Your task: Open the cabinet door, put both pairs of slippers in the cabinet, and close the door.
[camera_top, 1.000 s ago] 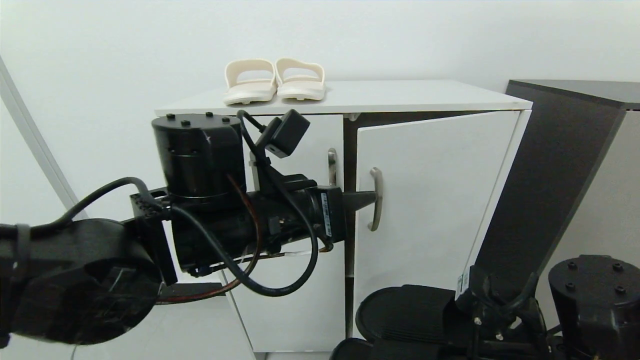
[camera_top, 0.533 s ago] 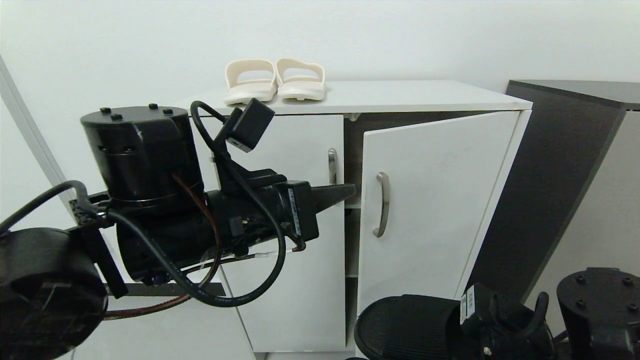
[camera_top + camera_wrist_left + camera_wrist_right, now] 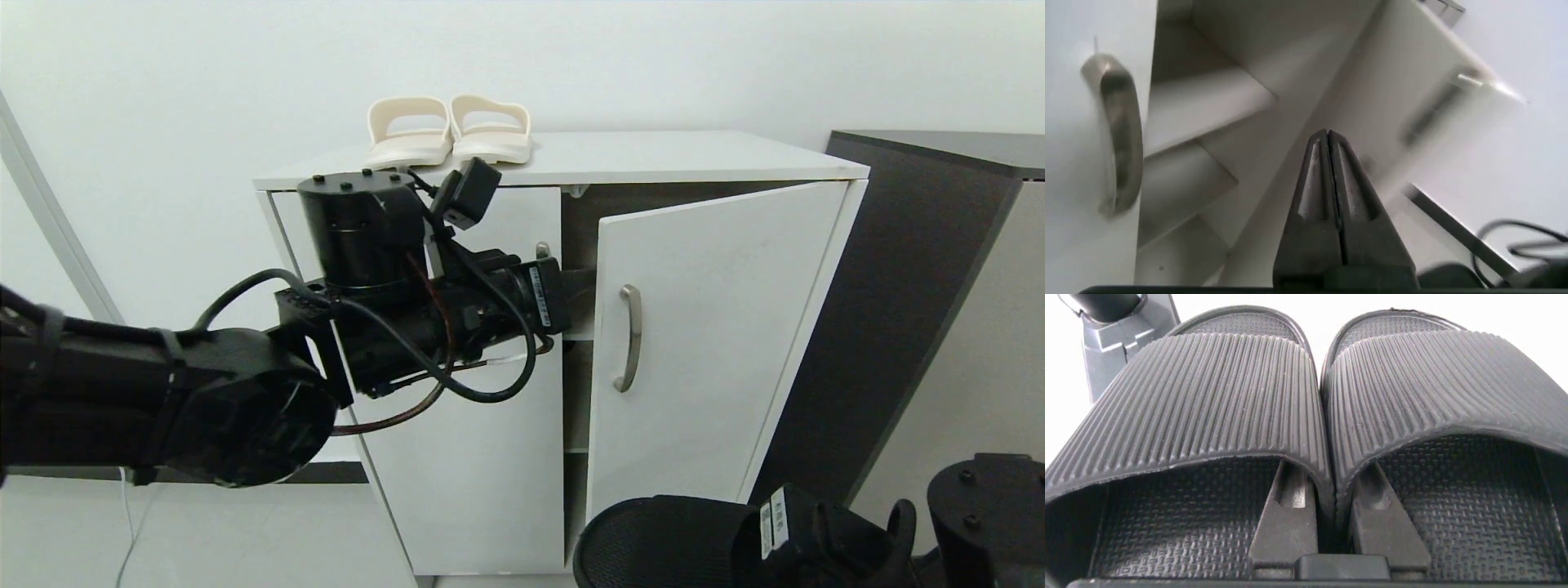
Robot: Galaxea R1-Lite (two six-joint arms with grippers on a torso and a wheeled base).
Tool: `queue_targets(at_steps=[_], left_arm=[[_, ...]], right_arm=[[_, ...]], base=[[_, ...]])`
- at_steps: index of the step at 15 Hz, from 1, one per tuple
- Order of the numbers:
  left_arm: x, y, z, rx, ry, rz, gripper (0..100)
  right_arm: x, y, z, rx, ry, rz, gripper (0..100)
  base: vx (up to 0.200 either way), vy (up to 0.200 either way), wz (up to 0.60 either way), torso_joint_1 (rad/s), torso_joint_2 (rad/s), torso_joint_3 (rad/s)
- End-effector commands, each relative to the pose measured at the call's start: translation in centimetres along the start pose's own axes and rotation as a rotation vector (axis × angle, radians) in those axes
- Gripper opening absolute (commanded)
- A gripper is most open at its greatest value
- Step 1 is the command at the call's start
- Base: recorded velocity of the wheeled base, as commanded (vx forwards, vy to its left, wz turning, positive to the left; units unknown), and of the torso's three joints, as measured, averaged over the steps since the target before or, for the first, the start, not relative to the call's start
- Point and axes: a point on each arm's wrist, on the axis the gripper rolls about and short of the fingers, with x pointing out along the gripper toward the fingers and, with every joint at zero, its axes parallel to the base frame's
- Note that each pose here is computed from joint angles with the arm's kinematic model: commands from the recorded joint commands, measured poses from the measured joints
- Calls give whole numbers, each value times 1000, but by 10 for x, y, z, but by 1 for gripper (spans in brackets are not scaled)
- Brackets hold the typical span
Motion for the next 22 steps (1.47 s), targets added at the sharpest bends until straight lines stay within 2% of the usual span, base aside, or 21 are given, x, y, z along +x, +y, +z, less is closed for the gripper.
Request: queue_targets(at_steps=[1,3,5,7,8,11,13,15,17,19,22], left_arm=[[16,10,-8,-9,22,10,0],[17,10,-9,-10,21,12,0],[19,12,-12,-12,23,24,0],[19,8,-14,-11,28,15,0],[21,-6,-22,-11,49,-12,0],[21,-41,-32,-4,66,-73,0],[15,-52,-35,0,70,-104,0],[13,-51,-36,6,49,-108,0],[10,-44,-38,10,29,-95,0],[-1,-28,-32,15,-13,-40,0],[-47,-7,-14,22,-70,68,0]], right_arm=[[1,0,-1,1,8,4,0],[2,1,-1,-1,10,8,0],[2,4,-2,-6,14,19,0],[3,6,-2,-10,16,27,0],[3,7,-4,-12,22,36,0],[2,15,-9,-28,35,72,0],[2,17,-10,-33,36,81,0],[2,17,-10,-32,37,81,0],[3,17,-10,-32,42,83,0],[5,14,-8,-18,33,66,0],[16,-19,2,37,-16,-68,0]], base=[[0,0,0,0,0,0],[0,0,0,0,0,0],[-200,0,0,5,2,5],[-200,0,0,5,2,5],[-200,0,0,2,2,2],[-200,0,0,1,1,2],[-200,0,0,0,2,-2],[-200,0,0,-2,5,5],[-200,0,0,5,7,5],[0,0,0,0,0,0],[0,0,0,0,0,0]])
